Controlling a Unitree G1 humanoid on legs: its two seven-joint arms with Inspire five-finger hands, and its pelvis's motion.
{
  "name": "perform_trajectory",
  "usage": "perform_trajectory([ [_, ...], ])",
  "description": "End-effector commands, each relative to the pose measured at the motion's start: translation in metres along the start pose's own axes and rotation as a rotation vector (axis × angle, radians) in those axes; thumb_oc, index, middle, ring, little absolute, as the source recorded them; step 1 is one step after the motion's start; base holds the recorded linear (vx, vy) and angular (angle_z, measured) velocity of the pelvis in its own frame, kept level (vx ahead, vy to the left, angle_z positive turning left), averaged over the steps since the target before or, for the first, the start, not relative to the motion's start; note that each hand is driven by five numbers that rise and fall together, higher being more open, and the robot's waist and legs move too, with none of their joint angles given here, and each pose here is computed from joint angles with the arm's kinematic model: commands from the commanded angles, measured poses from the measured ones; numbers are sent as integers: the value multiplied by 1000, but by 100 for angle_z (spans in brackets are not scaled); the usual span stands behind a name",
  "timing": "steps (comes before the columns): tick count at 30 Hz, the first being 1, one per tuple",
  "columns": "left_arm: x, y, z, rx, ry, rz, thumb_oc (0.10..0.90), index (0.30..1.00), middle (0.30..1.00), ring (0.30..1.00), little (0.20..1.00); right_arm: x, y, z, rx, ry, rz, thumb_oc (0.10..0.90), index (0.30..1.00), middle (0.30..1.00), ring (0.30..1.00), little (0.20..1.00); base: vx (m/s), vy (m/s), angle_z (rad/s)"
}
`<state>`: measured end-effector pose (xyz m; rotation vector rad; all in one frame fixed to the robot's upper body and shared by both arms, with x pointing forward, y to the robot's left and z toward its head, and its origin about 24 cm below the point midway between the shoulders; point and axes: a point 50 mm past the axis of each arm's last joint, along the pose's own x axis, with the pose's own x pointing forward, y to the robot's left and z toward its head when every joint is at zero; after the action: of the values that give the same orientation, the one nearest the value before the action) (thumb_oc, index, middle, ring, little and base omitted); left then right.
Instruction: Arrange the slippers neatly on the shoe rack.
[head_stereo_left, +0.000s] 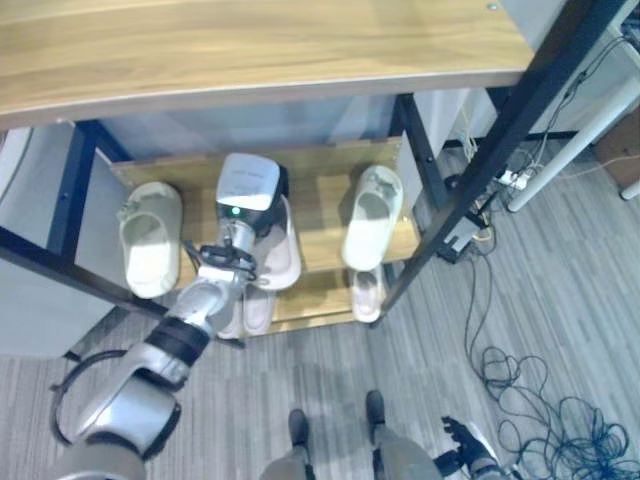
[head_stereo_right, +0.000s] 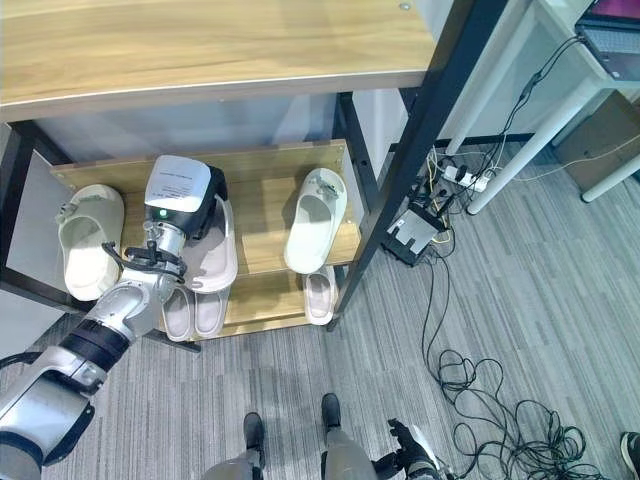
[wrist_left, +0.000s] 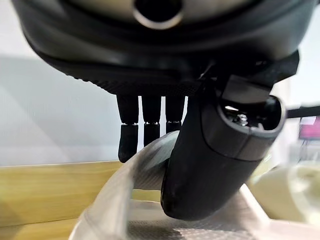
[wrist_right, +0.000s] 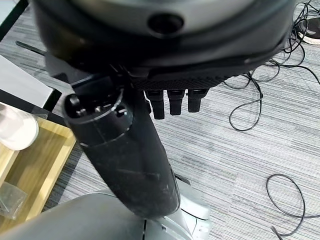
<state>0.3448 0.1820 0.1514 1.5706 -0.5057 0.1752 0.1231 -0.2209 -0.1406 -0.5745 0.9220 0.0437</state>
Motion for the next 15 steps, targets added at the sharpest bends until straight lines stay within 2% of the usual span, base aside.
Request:
perform_trajectory([
  [1, -12, 64, 14, -218, -134, 316, 400, 300, 300, 300, 300, -2, -3, -2, 42, -4, -50, 800, 900, 900, 900, 900, 11, -25, -4],
  [5, -55, 52, 18, -369, -127, 273, 400, 300, 300, 300, 300, -1, 2, -2, 54, 12, -43, 800, 900, 900, 900, 900, 25, -38, 15],
  [6, -75, 44, 19, -440, -103, 224, 400, 300, 300, 300, 300, -1, 4, -2, 59, 21, -41, 800, 900, 900, 900, 900, 16, -56, 13],
  [8, -83, 41, 20, -463, -99, 201, 400, 300, 300, 300, 300, -1, 5, -3, 57, 25, -39, 800, 900, 900, 900, 900, 16, -33, 10],
  [12, -117, 16, 24, -605, -13, 63, 400, 300, 300, 300, 300, -1, 8, -5, 57, 41, -30, 800, 900, 900, 900, 900, 18, -47, 16],
  [15, -123, 3, 30, -642, -6, -26, 400, 300, 300, 300, 300, 0, 5, -6, 58, 51, -39, 800, 900, 900, 900, 900, 1, -21, 9],
])
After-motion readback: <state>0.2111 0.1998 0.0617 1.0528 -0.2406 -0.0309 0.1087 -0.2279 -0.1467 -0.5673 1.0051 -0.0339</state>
